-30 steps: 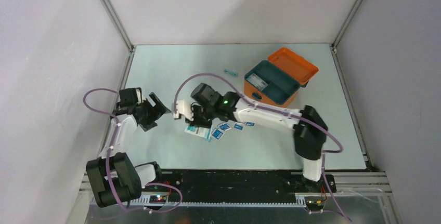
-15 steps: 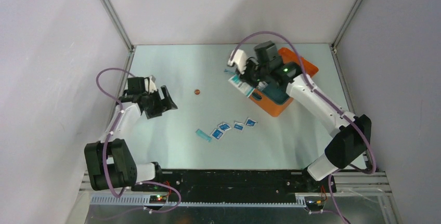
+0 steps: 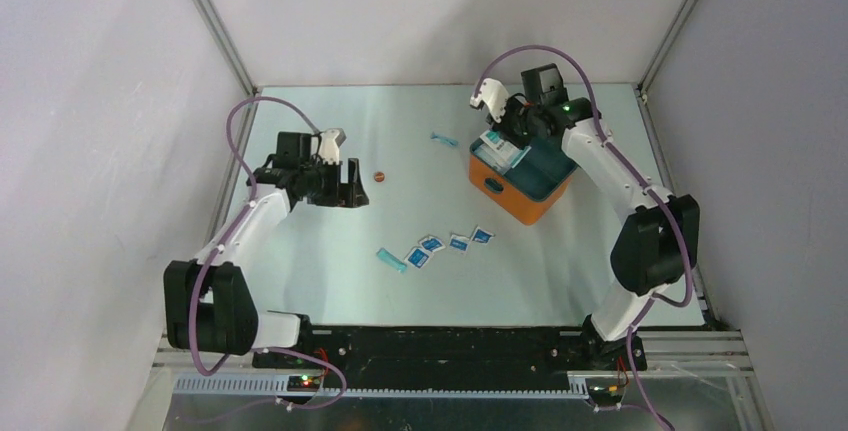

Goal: Organize the medicine kit

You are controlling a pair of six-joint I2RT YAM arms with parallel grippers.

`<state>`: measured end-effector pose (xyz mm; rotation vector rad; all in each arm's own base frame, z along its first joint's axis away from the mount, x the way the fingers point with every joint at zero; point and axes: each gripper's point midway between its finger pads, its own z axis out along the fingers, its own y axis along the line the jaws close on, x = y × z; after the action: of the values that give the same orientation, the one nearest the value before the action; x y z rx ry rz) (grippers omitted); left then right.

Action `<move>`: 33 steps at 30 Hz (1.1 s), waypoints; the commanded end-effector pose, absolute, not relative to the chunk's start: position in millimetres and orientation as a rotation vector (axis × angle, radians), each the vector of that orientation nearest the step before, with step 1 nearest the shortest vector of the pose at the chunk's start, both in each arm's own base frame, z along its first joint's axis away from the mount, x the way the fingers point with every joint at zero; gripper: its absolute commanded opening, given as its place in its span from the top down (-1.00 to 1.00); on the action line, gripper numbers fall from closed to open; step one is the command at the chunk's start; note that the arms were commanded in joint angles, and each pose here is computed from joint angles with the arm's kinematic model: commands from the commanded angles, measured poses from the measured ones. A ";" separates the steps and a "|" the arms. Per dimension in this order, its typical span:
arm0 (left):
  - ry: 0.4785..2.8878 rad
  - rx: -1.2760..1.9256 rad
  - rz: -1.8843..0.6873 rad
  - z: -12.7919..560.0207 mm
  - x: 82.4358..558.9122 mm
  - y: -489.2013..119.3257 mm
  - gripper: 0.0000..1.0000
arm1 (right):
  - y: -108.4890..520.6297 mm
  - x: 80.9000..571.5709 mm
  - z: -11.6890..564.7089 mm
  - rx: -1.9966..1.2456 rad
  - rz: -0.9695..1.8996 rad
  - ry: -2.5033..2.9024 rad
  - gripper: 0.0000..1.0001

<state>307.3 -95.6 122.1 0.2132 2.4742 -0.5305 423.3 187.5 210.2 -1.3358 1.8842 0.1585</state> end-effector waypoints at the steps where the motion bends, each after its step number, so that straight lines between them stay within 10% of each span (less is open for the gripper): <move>1: 2.381 0.321 -0.554 142.9 321.1 -107.3 -0.73 | 188.1 436.5 220.9 -1.367 0.111 1.825 1.00; 33: 2.389 0.318 -0.493 138.7 322.9 -99.6 -0.75 | 213.4 465.1 169.1 -1.351 0.164 1.930 1.00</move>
<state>309.6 -97.2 118.9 0.2853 2.4662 -0.5102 453.8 200.4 149.2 -1.3847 1.9872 0.1689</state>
